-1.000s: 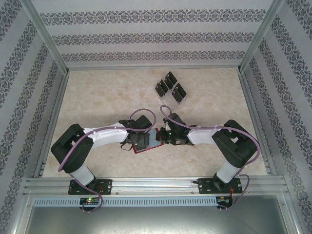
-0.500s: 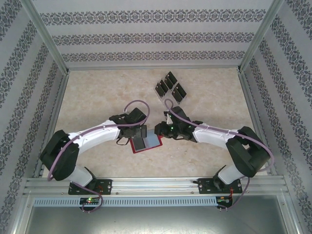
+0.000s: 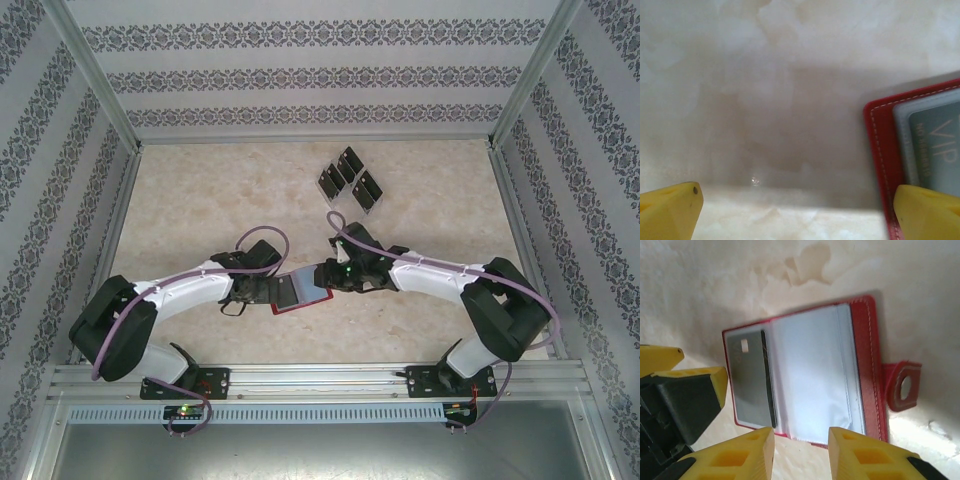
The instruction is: Put the credit cards into the card holder
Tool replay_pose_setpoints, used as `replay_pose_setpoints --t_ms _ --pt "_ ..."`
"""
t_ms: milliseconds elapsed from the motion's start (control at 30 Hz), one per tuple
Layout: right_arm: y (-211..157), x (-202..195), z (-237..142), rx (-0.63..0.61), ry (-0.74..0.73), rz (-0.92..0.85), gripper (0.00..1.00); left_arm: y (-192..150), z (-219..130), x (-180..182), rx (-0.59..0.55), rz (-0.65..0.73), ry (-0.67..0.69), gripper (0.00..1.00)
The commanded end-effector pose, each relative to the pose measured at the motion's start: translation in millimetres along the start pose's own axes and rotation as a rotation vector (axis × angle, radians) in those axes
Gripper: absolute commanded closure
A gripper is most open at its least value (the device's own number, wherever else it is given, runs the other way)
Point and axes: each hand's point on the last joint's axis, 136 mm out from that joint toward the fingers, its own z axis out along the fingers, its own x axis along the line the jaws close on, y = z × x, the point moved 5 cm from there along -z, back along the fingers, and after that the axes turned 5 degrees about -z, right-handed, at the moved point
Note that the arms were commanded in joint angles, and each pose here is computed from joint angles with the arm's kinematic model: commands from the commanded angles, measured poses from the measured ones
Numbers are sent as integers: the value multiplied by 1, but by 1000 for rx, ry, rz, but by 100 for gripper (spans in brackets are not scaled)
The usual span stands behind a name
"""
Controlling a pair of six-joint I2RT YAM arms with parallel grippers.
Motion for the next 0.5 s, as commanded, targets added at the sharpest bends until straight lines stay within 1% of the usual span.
replay_pose_setpoints --t_ms 0,467 --pt "-10 -10 6 29 -67 14 65 4 5 -1 -12 -34 -14 1" --pt "-21 -20 23 80 -126 36 67 3 8 -2 -19 -34 -22 1"
